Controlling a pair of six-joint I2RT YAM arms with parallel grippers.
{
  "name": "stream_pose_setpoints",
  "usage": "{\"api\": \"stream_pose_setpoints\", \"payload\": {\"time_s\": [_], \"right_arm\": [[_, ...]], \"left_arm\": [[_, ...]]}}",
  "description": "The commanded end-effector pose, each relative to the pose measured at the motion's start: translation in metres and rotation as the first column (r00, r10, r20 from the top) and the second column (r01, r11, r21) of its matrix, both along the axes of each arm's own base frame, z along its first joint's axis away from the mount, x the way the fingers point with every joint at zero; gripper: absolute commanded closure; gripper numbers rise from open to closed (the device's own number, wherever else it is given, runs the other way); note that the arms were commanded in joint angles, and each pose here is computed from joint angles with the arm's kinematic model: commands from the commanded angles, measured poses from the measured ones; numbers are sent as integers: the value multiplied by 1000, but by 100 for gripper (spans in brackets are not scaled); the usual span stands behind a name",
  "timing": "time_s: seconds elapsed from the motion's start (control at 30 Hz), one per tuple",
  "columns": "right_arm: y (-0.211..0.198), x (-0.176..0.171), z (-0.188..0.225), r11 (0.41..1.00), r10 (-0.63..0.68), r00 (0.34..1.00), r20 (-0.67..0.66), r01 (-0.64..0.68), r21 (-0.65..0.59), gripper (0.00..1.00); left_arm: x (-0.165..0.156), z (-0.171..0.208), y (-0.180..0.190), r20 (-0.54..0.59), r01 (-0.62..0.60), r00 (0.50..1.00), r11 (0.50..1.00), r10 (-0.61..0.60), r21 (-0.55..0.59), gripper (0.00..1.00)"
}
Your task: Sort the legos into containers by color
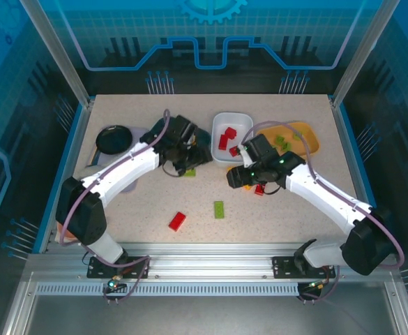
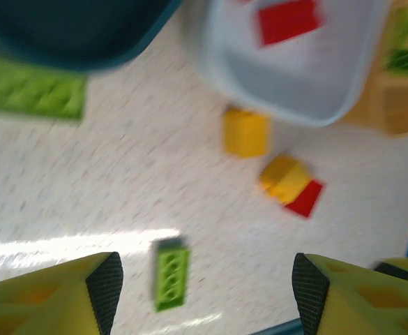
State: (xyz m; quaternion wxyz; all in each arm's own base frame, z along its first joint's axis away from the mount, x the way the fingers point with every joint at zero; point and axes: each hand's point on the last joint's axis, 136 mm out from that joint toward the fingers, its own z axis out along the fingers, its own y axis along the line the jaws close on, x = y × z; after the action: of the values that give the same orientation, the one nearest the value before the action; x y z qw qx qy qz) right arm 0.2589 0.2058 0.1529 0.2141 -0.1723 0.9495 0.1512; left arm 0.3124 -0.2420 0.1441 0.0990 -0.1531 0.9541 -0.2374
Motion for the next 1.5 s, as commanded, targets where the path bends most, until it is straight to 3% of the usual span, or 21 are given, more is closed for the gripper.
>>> {"api": "stream_pose_setpoints", "payload": {"time_s": [0.0, 0.17, 0.33, 0.47, 0.63, 0.77, 0.97, 1.1, 1.27, 1.47], "right_arm": [[6, -35, -7, 989, 137, 990, -26, -138, -55, 32], [12, -72, -13, 981, 183, 982, -44, -185, -52, 30], [22, -86, -54, 981, 122, 971, -205, -148, -121, 30], [21, -81, -84, 948, 1, 955, -295, -95, -304, 35], [39, -72, -92, 951, -40, 949, -311, -59, -302, 33], [45, -68, -108, 940, -118, 932, -342, -7, -342, 31], [56, -60, -124, 927, -195, 914, -356, 53, -371, 32], [55, -60, -136, 911, -238, 899, -368, 76, -406, 39], [53, -54, -141, 901, -264, 901, -346, 102, -422, 60], [47, -39, -129, 903, -269, 914, -303, 130, -409, 74]], "left_arm": [[-27, -22, -6, -91, 5, 996, 999, -9, -46, 31], [-49, -49, -6, -160, 25, 987, 1000, -22, 15, 30], [-57, -55, 14, -153, -60, 986, 996, 69, 64, 31], [-70, -42, 23, -87, -60, 994, 998, 60, 2, 30], [-87, -12, 35, 35, -29, 999, 978, 37, -206, 25], [-102, -4, 64, 33, -94, 993, 945, 110, -314, 24], [-119, 1, 85, 31, -137, 987, 928, 157, -345, 23], [-120, 7, 86, 51, -114, 989, 933, 140, -341, 23], [-116, 10, 83, 64, -96, 990, 932, 126, -349, 23], [-103, 17, 77, 90, -74, 989, 930, 113, -360, 23]]}}
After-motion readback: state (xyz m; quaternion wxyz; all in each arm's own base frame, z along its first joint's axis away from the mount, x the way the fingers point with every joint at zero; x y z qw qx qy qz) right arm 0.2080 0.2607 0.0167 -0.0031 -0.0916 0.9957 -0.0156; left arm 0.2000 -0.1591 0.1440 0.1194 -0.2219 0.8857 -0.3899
